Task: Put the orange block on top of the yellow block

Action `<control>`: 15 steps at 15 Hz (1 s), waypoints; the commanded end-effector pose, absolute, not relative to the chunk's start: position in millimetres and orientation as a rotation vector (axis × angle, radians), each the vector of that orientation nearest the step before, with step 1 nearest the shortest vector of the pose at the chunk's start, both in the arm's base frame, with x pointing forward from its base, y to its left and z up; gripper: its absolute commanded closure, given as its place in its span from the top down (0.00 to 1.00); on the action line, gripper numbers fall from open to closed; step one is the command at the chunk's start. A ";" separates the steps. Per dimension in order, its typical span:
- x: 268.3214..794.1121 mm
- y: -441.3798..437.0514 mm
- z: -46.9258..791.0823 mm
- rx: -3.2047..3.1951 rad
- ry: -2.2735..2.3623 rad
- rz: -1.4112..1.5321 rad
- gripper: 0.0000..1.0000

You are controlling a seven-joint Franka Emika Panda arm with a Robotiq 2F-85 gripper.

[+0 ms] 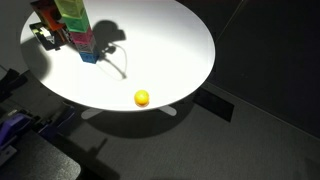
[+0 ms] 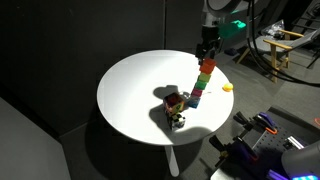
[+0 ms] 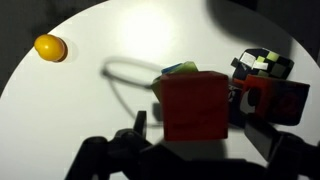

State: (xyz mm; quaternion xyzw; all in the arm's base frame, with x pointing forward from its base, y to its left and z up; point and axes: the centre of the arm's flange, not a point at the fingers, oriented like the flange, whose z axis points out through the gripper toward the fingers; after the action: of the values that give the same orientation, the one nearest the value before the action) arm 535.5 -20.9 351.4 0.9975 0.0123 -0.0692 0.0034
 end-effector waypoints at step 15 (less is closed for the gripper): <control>492.9 -12.6 435.0 3.146 0.024 -0.022 1.00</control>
State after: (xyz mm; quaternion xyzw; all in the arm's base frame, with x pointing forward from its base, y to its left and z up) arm 518.7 -12.4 414.9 0.9998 0.0123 -0.0117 -0.0069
